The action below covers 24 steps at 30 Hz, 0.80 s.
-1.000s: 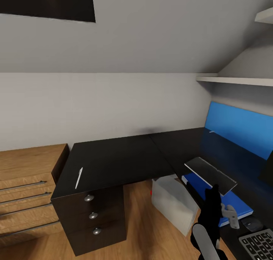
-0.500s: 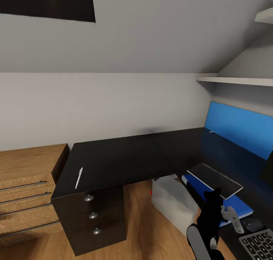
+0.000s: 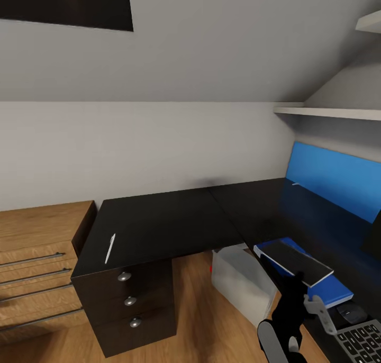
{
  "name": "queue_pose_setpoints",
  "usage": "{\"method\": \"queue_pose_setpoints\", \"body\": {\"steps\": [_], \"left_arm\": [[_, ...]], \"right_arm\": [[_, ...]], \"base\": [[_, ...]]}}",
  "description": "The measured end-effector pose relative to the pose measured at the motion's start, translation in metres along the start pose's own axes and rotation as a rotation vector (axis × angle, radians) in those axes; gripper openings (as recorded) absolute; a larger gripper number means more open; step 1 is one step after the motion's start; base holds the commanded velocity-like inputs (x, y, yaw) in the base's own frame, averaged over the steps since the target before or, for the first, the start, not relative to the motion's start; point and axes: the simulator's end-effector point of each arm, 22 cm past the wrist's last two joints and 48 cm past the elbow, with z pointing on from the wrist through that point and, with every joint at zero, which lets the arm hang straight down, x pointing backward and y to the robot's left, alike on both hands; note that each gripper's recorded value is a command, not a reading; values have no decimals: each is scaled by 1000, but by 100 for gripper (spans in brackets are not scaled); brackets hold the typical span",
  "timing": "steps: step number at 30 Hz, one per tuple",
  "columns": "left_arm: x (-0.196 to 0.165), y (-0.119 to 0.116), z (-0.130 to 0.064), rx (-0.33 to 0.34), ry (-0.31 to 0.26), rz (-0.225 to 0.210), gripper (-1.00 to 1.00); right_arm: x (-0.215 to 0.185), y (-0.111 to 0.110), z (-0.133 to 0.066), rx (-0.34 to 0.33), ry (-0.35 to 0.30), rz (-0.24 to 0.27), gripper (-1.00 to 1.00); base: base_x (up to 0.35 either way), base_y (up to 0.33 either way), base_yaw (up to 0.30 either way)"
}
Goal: In the bedroom, organize the workspace by keeping the computer under the desk, ensuring the monitor is on the desk, placing the keyboard on the desk next to the monitor, placing the mouse on the desk next to the keyboard, moving the folder from the swivel chair onto the desk next to the mouse, stacking the notebook on top of the folder with the pen on top of the notebook, and positioning the swivel chair next to the desk.
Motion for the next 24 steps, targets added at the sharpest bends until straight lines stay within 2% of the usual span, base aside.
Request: {"method": "queue_pose_setpoints", "body": {"steps": [19,24], "left_arm": [[0,0,0,0,1,-2,100],[0,0,0,1,0,-1,100]], "right_arm": [[0,-6,2,15,-1,-9,-100],[-1,-6,2,16,-3,-9,-100]], "base": [[1,-34,0],[105,-33,0]]}}
